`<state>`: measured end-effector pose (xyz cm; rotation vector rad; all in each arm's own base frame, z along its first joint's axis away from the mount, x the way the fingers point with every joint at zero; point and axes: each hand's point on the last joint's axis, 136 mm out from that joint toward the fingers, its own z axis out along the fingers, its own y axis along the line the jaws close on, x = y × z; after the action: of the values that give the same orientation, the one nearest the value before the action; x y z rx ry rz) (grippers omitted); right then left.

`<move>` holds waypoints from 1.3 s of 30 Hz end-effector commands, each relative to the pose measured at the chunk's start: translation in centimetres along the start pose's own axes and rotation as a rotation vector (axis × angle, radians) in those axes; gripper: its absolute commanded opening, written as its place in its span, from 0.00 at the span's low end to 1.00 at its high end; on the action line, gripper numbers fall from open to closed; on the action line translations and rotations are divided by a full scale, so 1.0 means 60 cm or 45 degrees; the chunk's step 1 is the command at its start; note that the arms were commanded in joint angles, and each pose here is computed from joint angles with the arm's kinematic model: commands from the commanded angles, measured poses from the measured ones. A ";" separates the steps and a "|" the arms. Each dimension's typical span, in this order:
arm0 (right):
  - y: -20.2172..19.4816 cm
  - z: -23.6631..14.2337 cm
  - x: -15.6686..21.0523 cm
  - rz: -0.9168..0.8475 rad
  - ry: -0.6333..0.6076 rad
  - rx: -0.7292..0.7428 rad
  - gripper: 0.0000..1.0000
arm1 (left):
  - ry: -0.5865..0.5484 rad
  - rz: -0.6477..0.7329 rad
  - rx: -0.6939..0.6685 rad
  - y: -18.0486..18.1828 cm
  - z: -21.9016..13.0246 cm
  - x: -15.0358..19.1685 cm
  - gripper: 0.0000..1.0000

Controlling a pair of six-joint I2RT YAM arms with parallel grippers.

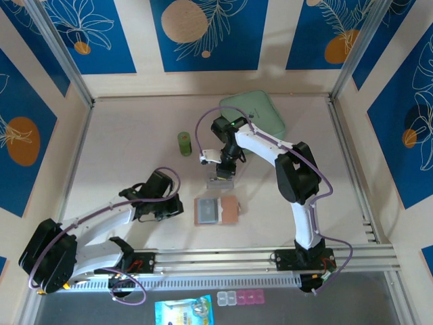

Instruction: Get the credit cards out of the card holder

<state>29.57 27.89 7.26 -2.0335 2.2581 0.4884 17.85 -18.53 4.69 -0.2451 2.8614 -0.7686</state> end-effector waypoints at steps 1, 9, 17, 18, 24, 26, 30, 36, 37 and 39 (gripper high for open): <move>0.007 -0.005 -0.011 0.004 -0.036 -0.041 0.05 | 0.007 -0.026 0.005 0.008 -0.002 0.004 0.07; 0.008 -0.017 -0.015 0.018 -0.055 -0.093 0.00 | 0.006 -0.031 0.003 0.009 -0.003 0.003 0.07; 0.006 0.010 -0.006 0.073 -0.024 -0.199 0.00 | 0.007 -0.033 0.001 0.011 -0.003 0.004 0.07; 0.006 0.013 -0.006 0.074 -0.021 -0.205 0.00 | 0.006 -0.033 0.002 0.011 -0.004 0.003 0.07; -0.005 0.010 -0.007 0.092 -0.020 -0.184 0.11 | 0.006 -0.037 0.000 0.013 -0.005 0.002 0.07; -0.007 -0.002 -0.012 0.103 -0.042 -0.172 0.20 | 0.005 -0.035 -0.001 0.012 -0.006 0.002 0.07; -0.009 -0.033 -0.023 0.092 -0.083 -0.107 0.25 | 0.000 -0.037 0.005 0.011 -0.007 0.000 0.07; -0.013 -0.074 -0.036 0.157 -0.163 0.011 0.24 | 0.000 -0.033 0.024 0.004 -0.005 -0.003 0.07; -0.012 -0.077 -0.039 0.193 -0.182 0.024 0.23 | 0.003 -0.032 0.030 0.001 -0.004 -0.004 0.07; -0.008 -0.081 -0.044 0.284 -0.228 0.035 0.20 | 0.014 -0.025 0.047 -0.007 -0.002 -0.006 0.07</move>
<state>31.16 28.58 10.41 -1.8224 2.3410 0.5883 18.02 -18.39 4.85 -0.2624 2.8533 -0.7891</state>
